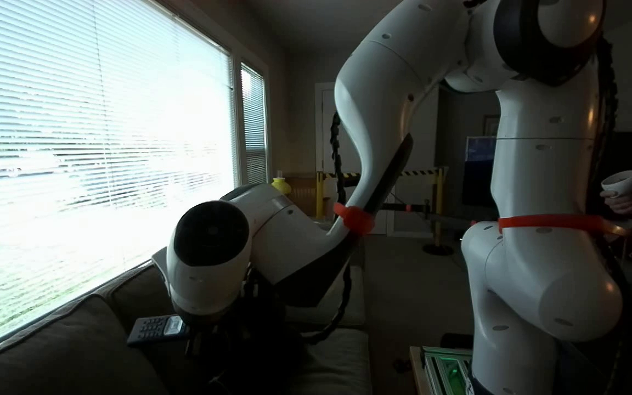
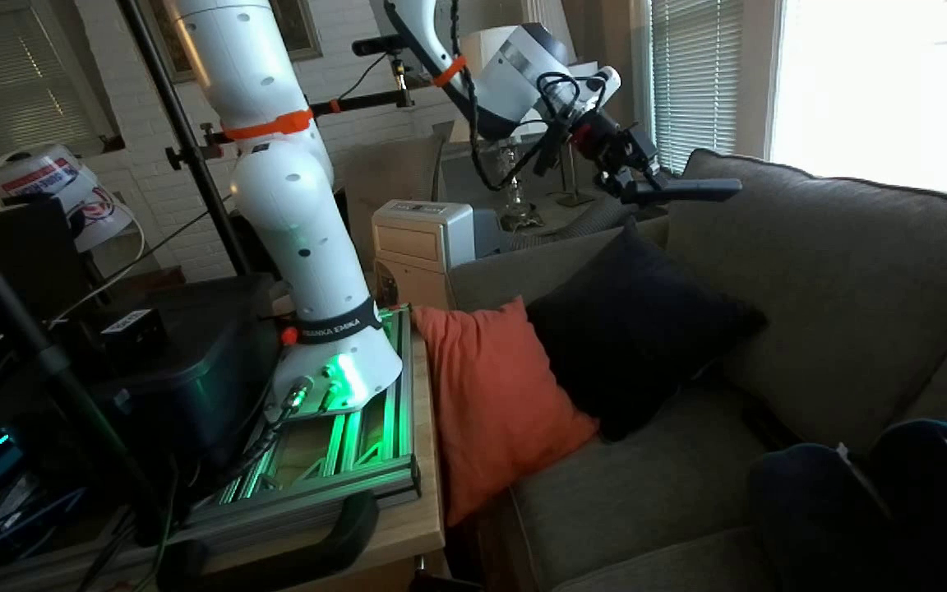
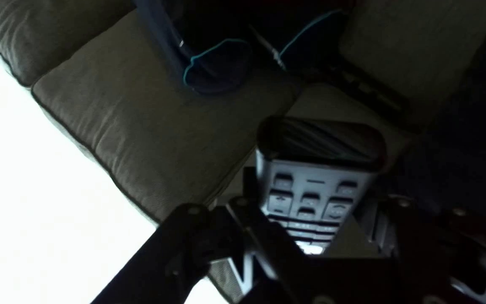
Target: Put the remote control on the backrest of the sofa.
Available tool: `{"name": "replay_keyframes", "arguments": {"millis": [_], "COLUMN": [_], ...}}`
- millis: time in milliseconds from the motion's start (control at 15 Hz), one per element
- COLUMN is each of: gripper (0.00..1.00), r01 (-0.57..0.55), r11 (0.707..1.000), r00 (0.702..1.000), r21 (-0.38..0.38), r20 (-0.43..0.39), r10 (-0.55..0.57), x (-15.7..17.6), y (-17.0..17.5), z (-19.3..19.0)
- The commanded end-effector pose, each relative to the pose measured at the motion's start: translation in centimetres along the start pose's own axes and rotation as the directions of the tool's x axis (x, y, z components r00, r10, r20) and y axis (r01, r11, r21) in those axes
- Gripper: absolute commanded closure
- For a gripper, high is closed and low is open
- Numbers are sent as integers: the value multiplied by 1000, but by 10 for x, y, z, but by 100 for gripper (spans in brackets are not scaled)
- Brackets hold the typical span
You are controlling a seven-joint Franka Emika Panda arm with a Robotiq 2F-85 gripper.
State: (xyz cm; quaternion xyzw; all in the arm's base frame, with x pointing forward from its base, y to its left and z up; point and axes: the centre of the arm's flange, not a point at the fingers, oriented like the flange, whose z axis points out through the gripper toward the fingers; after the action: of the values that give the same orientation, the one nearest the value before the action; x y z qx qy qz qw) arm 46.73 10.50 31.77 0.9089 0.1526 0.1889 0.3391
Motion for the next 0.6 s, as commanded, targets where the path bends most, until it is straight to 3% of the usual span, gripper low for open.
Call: {"name": "replay_keyframes", "arguments": {"millis": [0, 533], "gripper": [70, 70], "r01": [-160, -423], "r11": [984, 905], "r00": [985, 889], "r21": [-74, -52], "r20": [-82, -216], "r10": [153, 403], "x": [47, 139], "y": [-10, 16], "z": [44, 119]}}
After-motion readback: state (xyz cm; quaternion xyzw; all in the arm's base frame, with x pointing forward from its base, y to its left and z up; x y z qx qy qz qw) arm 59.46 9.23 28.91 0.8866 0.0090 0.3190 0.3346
